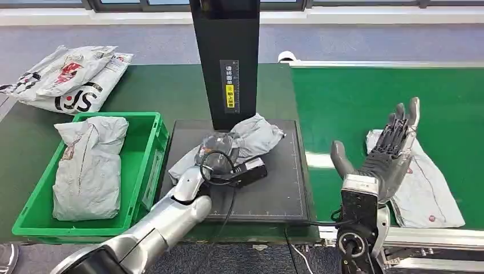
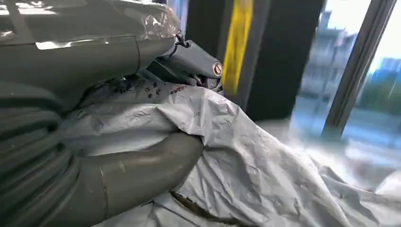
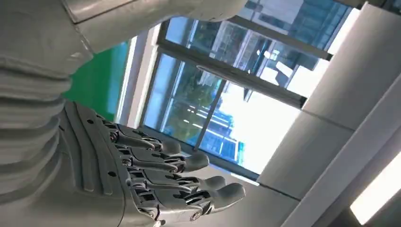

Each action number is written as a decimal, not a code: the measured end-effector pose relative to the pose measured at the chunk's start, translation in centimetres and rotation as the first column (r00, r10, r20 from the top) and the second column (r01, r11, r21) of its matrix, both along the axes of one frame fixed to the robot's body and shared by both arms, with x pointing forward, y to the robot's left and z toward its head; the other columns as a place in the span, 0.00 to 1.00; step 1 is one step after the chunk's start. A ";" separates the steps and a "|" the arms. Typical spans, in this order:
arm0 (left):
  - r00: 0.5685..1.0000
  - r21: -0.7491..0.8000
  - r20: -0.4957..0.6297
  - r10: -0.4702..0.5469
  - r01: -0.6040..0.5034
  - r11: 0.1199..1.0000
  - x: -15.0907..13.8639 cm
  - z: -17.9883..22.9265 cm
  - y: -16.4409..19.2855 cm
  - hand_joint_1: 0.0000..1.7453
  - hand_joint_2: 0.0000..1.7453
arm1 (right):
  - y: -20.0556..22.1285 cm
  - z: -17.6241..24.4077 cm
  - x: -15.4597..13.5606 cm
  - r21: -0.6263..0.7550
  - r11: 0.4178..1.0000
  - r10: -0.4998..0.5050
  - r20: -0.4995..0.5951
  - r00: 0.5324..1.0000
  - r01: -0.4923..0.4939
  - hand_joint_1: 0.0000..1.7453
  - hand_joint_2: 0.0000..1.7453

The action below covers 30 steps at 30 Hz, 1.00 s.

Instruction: Moved the parcel from conveyor to table for the left to box.

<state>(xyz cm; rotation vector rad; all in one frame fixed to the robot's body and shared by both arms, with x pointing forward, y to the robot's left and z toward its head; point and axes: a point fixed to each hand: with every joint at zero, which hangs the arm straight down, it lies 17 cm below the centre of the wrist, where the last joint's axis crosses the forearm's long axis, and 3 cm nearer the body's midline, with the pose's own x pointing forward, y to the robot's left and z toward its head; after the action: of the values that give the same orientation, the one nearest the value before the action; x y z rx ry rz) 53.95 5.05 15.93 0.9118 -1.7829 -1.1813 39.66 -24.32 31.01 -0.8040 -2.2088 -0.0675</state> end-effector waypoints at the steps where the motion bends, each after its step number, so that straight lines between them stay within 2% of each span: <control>1: 0.997 0.003 0.074 0.010 -0.010 1.000 0.5 2.5 1.0 1.00 1.00 | -0.3 -0.2 -0.2 0.003 1.000 -0.010 -0.002 1.000 0.010 0.00 1.00; 5: 0.949 -0.035 0.310 0.052 -0.043 0.998 0.9 12.7 5.3 1.00 1.00 | -1.4 -1.1 -0.5 0.011 0.999 -0.031 -0.024 0.999 0.031 0.00 1.00; 7: 0.911 -0.054 0.403 0.082 -0.066 0.996 0.4 16.1 7.2 1.00 1.00 | -1.7 -1.5 -0.5 0.010 0.999 -0.038 -0.037 0.999 0.038 0.00 1.00; 10: 0.831 -0.071 0.536 0.146 -0.127 0.989 -1.3 20.3 10.9 1.00 1.00 | -2.3 -2.8 -0.4 0.016 0.998 -0.051 -0.084 0.995 0.053 0.00 1.00; 15: 0.725 -0.100 0.639 0.257 -0.253 0.962 -3.5 24.0 18.2 1.00 1.00 | -3.0 -5.0 -1.0 0.018 0.998 -0.063 -0.139 0.988 0.066 0.00 1.00; 19: 0.626 -0.102 0.701 0.341 -0.386 0.917 -5.7 24.6 23.8 1.00 1.00 | -3.3 -6.2 -1.4 0.012 0.997 -0.071 -0.172 0.982 0.075 0.00 1.00; 24: 0.541 -0.052 0.725 0.426 -0.574 0.817 -8.9 22.6 31.5 1.00 1.00 | -3.7 -7.7 -1.8 0.005 0.997 -0.076 -0.217 0.973 0.079 0.00 1.00; 27: 0.511 -0.010 0.713 0.481 -0.678 0.735 -11.3 20.4 36.8 1.00 1.00 | -4.1 -8.1 -2.2 0.003 0.996 -0.085 -0.230 0.970 0.088 0.00 1.00; 30: 0.478 0.018 0.663 0.577 -0.780 0.626 -13.5 17.9 42.2 1.00 1.00 | -4.3 -8.2 -2.5 0.000 0.996 -0.090 -0.234 0.968 0.093 0.00 1.00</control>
<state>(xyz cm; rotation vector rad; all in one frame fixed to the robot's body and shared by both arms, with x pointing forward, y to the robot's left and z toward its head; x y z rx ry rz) 40.50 47.21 33.88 2.1807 -1.3673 -0.6389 37.15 -28.64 22.77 -0.8619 -1.9480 -0.0284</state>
